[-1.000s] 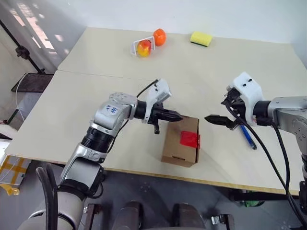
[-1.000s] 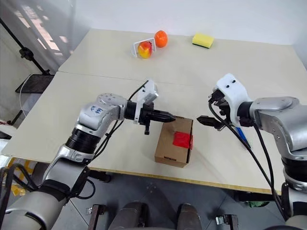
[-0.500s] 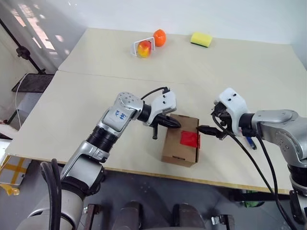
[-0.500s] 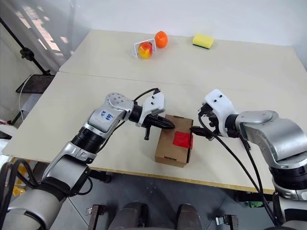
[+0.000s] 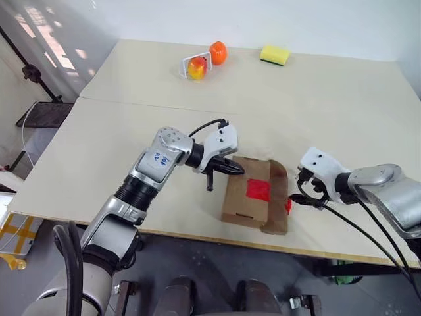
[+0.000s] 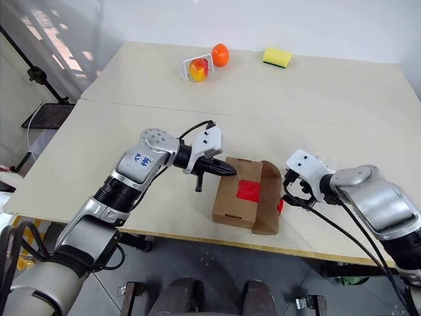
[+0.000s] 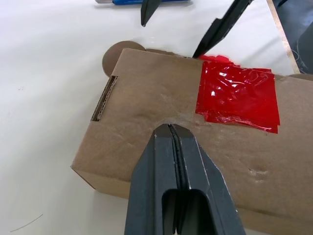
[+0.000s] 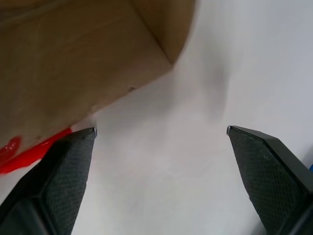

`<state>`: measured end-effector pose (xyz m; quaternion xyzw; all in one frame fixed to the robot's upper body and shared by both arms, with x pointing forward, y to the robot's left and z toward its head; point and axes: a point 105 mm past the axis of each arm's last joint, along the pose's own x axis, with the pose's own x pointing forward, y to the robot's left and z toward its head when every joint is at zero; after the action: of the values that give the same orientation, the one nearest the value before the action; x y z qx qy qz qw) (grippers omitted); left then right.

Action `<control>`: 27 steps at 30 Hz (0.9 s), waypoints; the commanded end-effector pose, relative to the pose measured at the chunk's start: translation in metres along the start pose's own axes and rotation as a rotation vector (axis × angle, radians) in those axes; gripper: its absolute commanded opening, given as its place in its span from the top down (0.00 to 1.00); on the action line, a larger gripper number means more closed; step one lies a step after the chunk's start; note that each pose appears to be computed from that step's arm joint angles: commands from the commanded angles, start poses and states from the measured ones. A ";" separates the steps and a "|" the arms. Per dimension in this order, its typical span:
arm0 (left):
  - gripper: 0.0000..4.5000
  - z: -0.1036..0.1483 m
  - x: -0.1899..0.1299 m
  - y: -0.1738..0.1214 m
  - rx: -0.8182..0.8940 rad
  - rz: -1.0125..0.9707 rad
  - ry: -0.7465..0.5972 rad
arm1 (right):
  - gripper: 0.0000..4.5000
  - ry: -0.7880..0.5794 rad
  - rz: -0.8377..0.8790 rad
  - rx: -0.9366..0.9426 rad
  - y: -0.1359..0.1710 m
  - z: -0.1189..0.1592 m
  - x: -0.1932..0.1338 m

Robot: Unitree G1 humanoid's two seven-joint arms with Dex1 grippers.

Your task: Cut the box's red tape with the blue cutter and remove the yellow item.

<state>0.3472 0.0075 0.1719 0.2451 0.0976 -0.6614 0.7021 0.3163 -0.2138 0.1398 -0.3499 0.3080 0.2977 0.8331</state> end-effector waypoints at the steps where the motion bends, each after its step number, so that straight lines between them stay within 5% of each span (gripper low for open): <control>1: 1.00 -0.010 0.003 -0.002 -0.013 0.014 0.038 | 0.01 -0.009 -0.017 -0.014 -0.008 0.001 -0.009; 13: 1.00 -0.008 0.004 0.000 -0.004 0.018 0.035 | 0.01 -0.140 0.230 0.718 -0.008 0.006 -0.032; 27: 1.00 -0.005 0.005 -0.003 0.013 0.004 0.034 | 0.01 -0.106 0.507 0.932 0.022 0.024 0.023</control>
<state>0.3500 0.0071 0.1716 0.2522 0.0941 -0.6526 0.7083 0.3229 -0.1827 0.1410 0.1485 0.4208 0.3367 0.8292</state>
